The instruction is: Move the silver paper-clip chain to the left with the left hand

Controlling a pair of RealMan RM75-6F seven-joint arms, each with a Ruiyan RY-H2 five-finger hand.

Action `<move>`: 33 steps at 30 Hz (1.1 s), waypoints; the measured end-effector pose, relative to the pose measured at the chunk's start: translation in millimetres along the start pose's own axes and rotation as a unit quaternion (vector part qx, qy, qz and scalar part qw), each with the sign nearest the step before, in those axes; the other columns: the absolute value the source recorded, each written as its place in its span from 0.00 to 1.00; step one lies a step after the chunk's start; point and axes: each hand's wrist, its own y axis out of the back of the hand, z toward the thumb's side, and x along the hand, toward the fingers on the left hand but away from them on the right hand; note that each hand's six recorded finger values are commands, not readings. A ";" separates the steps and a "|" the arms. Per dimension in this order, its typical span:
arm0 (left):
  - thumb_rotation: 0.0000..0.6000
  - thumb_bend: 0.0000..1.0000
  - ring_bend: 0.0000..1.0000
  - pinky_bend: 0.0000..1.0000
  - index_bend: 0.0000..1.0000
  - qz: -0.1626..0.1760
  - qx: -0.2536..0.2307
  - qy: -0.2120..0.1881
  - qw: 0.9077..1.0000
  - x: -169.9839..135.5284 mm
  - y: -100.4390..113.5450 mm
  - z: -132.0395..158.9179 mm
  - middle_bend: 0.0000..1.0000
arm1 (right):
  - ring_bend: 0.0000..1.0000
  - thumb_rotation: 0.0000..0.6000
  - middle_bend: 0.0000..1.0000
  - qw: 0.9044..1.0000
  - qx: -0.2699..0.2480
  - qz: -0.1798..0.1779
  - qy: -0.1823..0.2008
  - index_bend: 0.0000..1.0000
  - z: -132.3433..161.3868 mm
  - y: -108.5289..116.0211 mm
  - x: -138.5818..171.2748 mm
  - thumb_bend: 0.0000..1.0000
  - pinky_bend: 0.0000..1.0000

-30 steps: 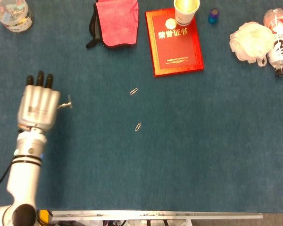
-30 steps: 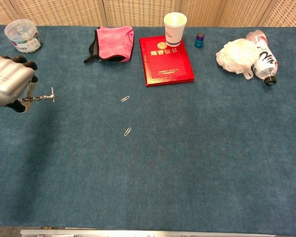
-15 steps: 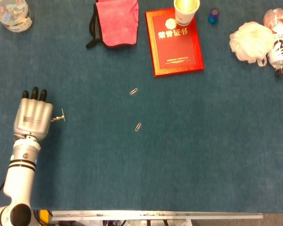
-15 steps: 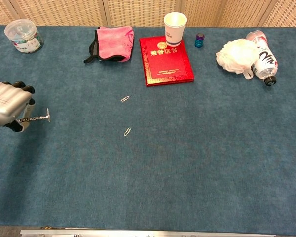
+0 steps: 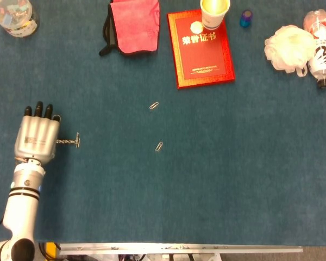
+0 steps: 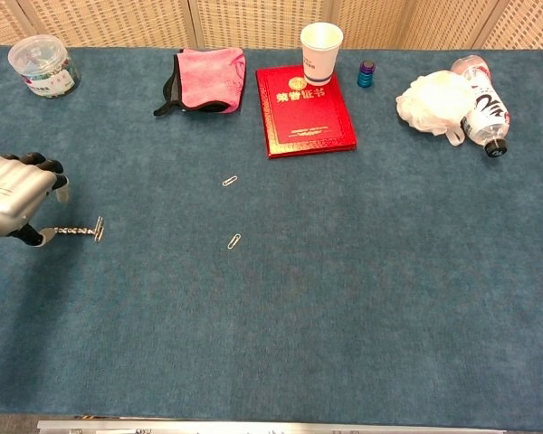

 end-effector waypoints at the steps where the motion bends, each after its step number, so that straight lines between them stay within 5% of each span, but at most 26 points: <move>1: 1.00 0.21 0.11 0.19 0.30 0.003 -0.004 0.002 1.000 -1.5 0.6 -2.4 0.17 | 0.37 1.00 0.43 1.000 0.001 0.001 0.000 0.49 0.2 -0.6 -0.2 0.97 0.44; 12: 1.00 0.21 0.13 0.19 0.32 0.071 -0.048 0.033 0.996 -50.8 29.2 -46.8 0.18 | 0.37 1.00 0.43 1.000 0.018 0.019 -0.007 0.49 -0.4 -14.8 -4.9 0.97 0.44; 19: 1.00 0.21 0.13 0.19 0.40 0.121 -0.091 0.026 0.988 -93.5 45.8 -70.3 0.18 | 0.37 1.00 0.43 0.997 0.048 0.059 -0.022 0.49 -1.4 -43.4 -11.8 0.97 0.44; 25: 1.00 0.21 0.13 0.19 0.43 0.143 -0.110 0.031 0.983 -124.3 34.0 -89.3 0.18 | 0.37 1.00 0.43 0.995 0.056 0.083 -0.031 0.49 -1.5 -61.1 -14.2 0.97 0.44; 33: 1.00 0.21 0.14 0.19 0.44 0.133 -0.106 0.033 0.985 -121.7 18.8 -103.0 0.19 | 0.37 1.00 0.43 0.992 0.069 0.093 -0.040 0.49 -4.8 -70.1 -15.2 0.97 0.44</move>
